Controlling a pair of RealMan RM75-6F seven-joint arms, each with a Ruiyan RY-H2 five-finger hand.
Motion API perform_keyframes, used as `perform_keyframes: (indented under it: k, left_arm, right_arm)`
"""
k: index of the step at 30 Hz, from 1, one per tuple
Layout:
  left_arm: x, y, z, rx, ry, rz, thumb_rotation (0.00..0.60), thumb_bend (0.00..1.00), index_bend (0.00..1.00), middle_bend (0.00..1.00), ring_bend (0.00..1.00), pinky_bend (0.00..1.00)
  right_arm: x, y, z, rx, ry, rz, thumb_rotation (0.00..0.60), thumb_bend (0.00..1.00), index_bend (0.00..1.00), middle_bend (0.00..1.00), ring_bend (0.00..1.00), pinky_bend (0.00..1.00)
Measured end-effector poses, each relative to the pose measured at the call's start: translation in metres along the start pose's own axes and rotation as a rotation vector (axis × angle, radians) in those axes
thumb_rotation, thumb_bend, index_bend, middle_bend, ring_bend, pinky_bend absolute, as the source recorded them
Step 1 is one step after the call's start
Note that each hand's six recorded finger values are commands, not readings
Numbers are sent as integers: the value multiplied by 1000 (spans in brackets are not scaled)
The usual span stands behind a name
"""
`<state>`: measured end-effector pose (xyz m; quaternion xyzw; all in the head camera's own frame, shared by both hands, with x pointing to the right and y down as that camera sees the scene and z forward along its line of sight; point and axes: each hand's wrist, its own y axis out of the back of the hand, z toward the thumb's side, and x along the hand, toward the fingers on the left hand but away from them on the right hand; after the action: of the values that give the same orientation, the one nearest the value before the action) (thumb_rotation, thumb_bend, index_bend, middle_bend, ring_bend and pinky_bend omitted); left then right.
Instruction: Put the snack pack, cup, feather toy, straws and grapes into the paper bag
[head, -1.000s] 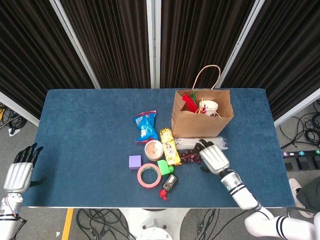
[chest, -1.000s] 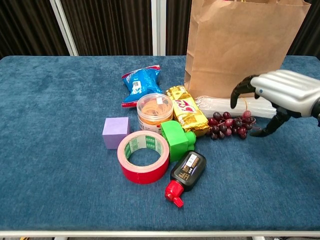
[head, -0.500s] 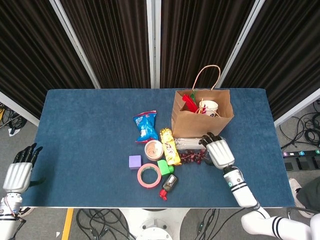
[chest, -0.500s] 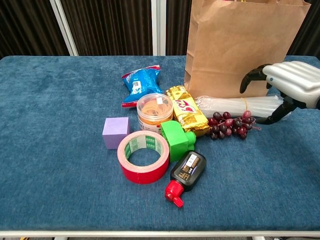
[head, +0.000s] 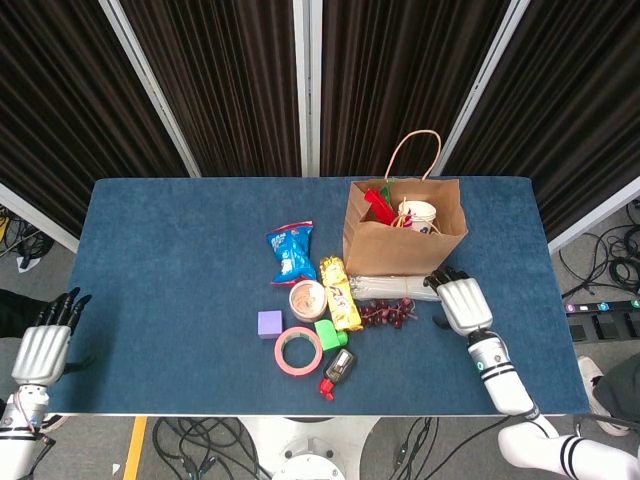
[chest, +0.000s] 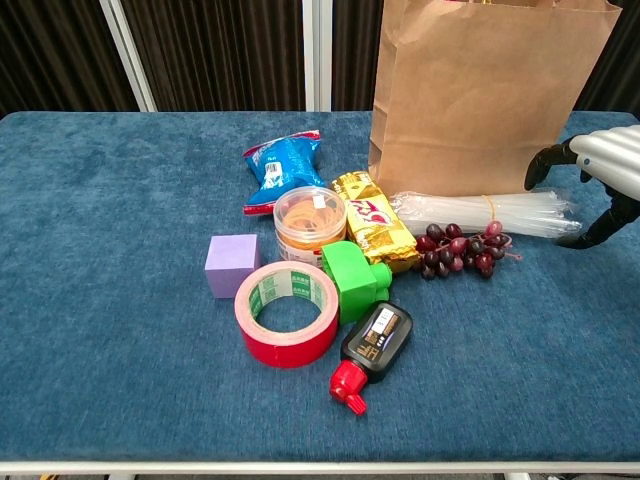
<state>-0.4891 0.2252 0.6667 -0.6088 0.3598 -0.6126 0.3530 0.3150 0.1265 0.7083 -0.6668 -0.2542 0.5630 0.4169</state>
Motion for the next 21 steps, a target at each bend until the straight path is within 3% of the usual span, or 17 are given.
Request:
perform_keyframes:
  k: [12,21]
  left_arm:
    - [3,-1,4,0,-10,4,600,24,148,66,14,130]
    - [2,-2,1,1,-4,-1,600,24,148,66,14,130]
  right_arm:
    - [-17,-6,-3,-2,-11,13,600,67,333,302,195,361]
    - [-24,-14,1,-29,-14,23,600,66,274,247,151,360]
